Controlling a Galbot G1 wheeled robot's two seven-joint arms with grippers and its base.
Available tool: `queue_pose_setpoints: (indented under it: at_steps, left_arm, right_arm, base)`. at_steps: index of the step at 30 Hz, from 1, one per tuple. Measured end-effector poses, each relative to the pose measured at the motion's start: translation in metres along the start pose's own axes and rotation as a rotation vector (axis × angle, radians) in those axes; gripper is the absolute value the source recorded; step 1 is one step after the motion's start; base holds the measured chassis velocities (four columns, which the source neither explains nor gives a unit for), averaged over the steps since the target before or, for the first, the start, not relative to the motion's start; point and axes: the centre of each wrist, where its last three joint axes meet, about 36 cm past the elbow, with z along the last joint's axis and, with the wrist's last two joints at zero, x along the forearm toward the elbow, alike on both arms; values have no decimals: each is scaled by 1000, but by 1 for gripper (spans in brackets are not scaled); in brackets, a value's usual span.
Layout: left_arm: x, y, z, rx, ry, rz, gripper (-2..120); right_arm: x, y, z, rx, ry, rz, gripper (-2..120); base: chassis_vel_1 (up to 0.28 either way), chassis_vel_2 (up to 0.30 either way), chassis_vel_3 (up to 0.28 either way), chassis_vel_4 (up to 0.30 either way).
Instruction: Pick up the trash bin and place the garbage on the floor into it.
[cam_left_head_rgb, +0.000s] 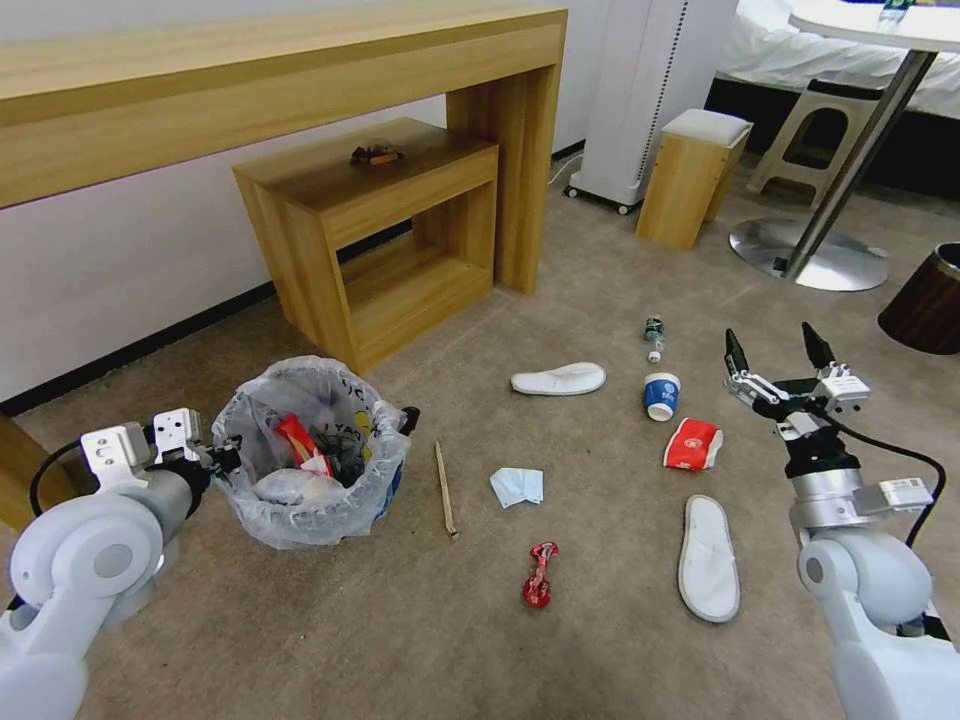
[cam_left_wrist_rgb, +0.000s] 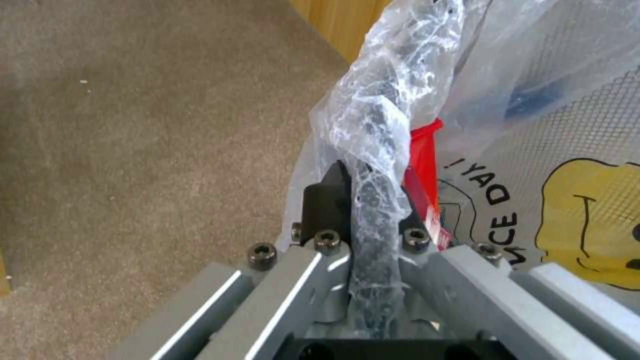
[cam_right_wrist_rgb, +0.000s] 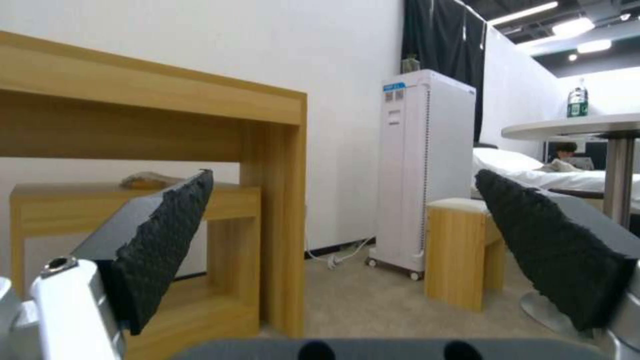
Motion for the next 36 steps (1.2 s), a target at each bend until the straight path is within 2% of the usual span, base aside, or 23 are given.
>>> queue_pose_setpoints:
  at_steps: [4, 11, 13, 14, 15, 18, 22, 25, 30, 32, 33, 36]
  left_arm:
    - [1, 0, 2, -2, 4, 0, 0]
    - [4, -1, 2, -5, 1, 2, 0]
    - [4, -1, 2, -5, 1, 2, 0]
    - [3, -2, 3, -3, 5, 2, 0]
    - [3, -2, 3, -3, 5, 2, 0]
    - [1, -6, 6, -1, 14, 9, 0]
    - [3, -7, 5, -3, 9, 14, 0]
    - [4, -7, 3, -8, 3, 13, 0]
    - [5, -7, 2, -9, 2, 13, 0]
    - [7, -8, 1, -11, -4, 17, 0]
    - [7, -8, 1, -11, -4, 17, 0]
    - [7, -8, 3, -5, -1, 17, 0]
  right_arm:
    - [1, 1, 1, 1, 10, 3, 100]
    - [6, 8, 4, 5, 102, -22, 100]
    - [9, 11, 4, 6, 162, -50, 100]
    - [11, 16, 4, 4, 241, -91, 100]
    - [11, 16, 4, 4, 241, -91, 100]
    - [11, 28, 4, -32, 384, -113, 100]
    - [10, 37, 5, -52, 463, -98, 100]
    - [8, 58, 6, -76, 612, -82, 100]
    - [9, 73, 8, -94, 713, -90, 100]
    - [10, 87, 12, -139, 817, -71, 100]
    - [10, 87, 12, -139, 817, -71, 100]
    - [2, 102, 13, -212, 959, -35, 100]
  base:
    - [0, 0, 0, 0]
    - [0, 0, 0, 0]
    - [0, 0, 0, 0]
    - [0, 0, 0, 0]
    - [0, 0, 0, 0]
    - [0, 0, 0, 0]
    - [0, 0, 0, 0]
    - [0, 0, 0, 0]
    - [0, 0, 0, 0]
    - [0, 0, 0, 0]
    - [0, 0, 0, 0]
    - [0, 0, 0, 0]
